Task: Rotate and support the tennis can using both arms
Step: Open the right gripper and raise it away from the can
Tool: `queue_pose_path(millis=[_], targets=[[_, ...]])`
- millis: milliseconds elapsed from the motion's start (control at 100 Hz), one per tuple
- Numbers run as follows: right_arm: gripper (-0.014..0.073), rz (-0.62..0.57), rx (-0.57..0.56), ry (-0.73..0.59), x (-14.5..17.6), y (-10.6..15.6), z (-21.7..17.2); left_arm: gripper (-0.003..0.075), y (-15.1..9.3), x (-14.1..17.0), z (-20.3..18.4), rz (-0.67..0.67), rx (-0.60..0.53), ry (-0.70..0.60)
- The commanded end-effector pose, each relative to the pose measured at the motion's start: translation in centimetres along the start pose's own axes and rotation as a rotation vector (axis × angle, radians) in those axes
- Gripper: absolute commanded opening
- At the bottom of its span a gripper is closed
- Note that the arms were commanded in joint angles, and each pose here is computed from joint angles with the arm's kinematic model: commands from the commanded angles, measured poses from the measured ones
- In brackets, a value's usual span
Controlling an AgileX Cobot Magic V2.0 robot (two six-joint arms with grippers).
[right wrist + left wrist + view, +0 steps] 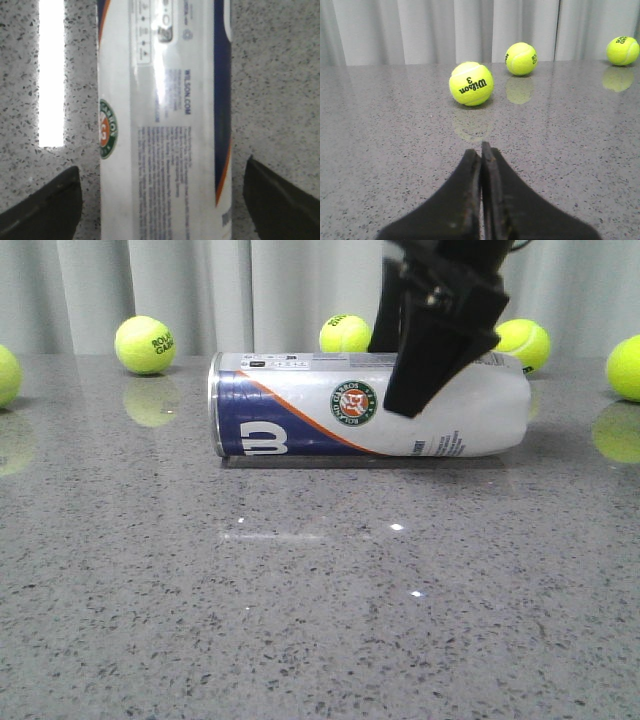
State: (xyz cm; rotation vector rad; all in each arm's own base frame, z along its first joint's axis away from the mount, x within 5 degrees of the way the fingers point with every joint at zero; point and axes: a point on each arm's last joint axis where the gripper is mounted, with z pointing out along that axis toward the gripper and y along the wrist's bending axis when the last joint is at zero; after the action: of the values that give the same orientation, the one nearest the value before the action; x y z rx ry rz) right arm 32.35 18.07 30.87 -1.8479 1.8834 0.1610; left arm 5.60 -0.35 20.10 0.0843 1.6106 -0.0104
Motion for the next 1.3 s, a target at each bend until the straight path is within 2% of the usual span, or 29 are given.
queue_pose_path(millis=[0,90,160,210,310,390,510,750,910,1020,1290], targets=[[0.0643,-0.037,0.123,-0.077,-1.4,0.2,-4.6,-0.0019,0.0,0.6,-0.1,-0.011,-0.007,-0.071],[0.0622,-0.027,0.135,-0.089,-1.5,0.8,-6.2,-0.0019,0.0,0.6,-0.1,-0.011,-0.007,-0.071],[0.0533,-0.003,0.144,-0.1,-1.7,1.3,-7.3,-0.0019,0.0,0.6,-0.1,-0.011,-0.007,-0.071],[0.0421,0.022,0.15,-0.109,-1.7,1.6,-8.1,-0.0019,0.0,0.6,-0.1,-0.011,-0.007,-0.071],[0.012,0.079,0.153,-0.12,-1.8,2.1,-9.1,-0.0019,0.0,0.6,-0.1,-0.011,-0.007,-0.071],[-0.0073,0.108,0.132,-0.115,-1.7,2.5,-9.5,-0.0019,0.0,0.6,-0.1,-0.011,-0.007,-0.071],[-0.006,0.191,0.103,-0.109,-1.6,3.2,-10.2,-0.0019,0.0,0.6,-0.1,-0.011,-0.007,-0.071],[-0.006,0.754,0.165,-0.185,-1.4,3.5,-12.0,-0.0019,0.0,0.6,-0.1,-0.011,-0.007,-0.071],[-0.006,0.995,0.289,-0.285,-0.2,4.5,-13.3,-0.0019,0.0,0.6,-0.1,-0.011,-0.007,-0.071],[-0.006,1.052,0.369,-0.353,1.0,5.8,-13.6,-0.0019,0.0,0.6,-0.1,-0.011,-0.007,-0.071],[-0.006,0.979,0.512,-0.466,4.4,10.9,-14.3,-0.0019,0.0,0.6,-0.1,-0.011,-0.007,-0.071]])
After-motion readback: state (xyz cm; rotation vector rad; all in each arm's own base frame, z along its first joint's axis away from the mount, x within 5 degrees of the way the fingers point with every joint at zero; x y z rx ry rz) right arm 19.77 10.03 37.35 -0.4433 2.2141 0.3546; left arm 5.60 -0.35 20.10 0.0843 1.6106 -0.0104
